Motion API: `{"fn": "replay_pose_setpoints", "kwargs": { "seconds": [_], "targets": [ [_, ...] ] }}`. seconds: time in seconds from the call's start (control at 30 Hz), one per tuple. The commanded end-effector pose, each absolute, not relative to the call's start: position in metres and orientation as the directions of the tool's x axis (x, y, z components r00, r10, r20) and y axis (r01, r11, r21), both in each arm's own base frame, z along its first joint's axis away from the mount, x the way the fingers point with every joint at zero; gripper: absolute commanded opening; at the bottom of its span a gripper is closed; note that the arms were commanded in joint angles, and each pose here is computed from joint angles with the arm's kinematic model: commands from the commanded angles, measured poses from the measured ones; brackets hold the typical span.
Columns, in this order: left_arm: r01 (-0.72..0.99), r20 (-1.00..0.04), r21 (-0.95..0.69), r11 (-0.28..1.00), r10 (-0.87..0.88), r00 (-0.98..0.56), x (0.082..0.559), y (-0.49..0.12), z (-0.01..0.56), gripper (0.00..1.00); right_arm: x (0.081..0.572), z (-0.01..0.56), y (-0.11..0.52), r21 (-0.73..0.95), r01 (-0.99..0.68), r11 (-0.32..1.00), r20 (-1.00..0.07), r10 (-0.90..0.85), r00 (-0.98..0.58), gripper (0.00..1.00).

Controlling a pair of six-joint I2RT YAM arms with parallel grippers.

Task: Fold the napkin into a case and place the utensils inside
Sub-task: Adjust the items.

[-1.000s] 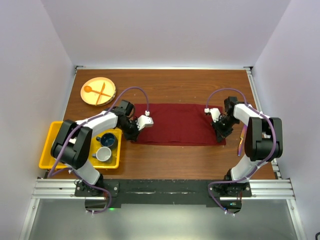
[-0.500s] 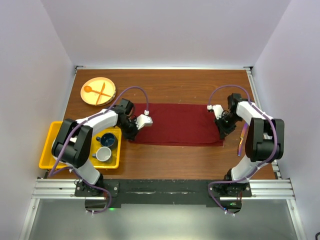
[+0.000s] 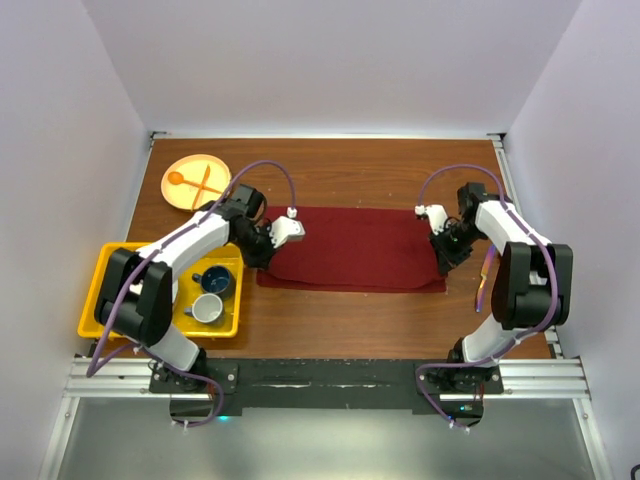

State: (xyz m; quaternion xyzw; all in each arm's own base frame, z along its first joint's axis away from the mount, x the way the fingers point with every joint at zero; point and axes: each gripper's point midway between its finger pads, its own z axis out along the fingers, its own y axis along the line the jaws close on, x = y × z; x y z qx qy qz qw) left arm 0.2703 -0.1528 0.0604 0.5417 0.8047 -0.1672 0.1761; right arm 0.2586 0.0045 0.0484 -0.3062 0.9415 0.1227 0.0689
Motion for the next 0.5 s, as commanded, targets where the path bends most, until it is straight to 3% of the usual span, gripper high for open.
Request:
{"fn": "replay_pose_setpoints", "kwargs": {
  "seconds": [0.0, 0.47],
  "targets": [
    [0.939, -0.450, -0.073, 0.335, 0.829, -0.331, 0.262, -0.143, 0.063, 0.00, 0.261, 0.061, 0.010, 0.181, -0.598, 0.780, -0.245, -0.554, -0.796, 0.00],
    [0.936, -0.403, -0.081, 0.342, 0.848, -0.344, 0.256, -0.130, 0.039, 0.00, 0.248, 0.041, 0.007, 0.172, -0.617, 0.768, -0.191, -0.588, -0.786, 0.00]
  ]
}}
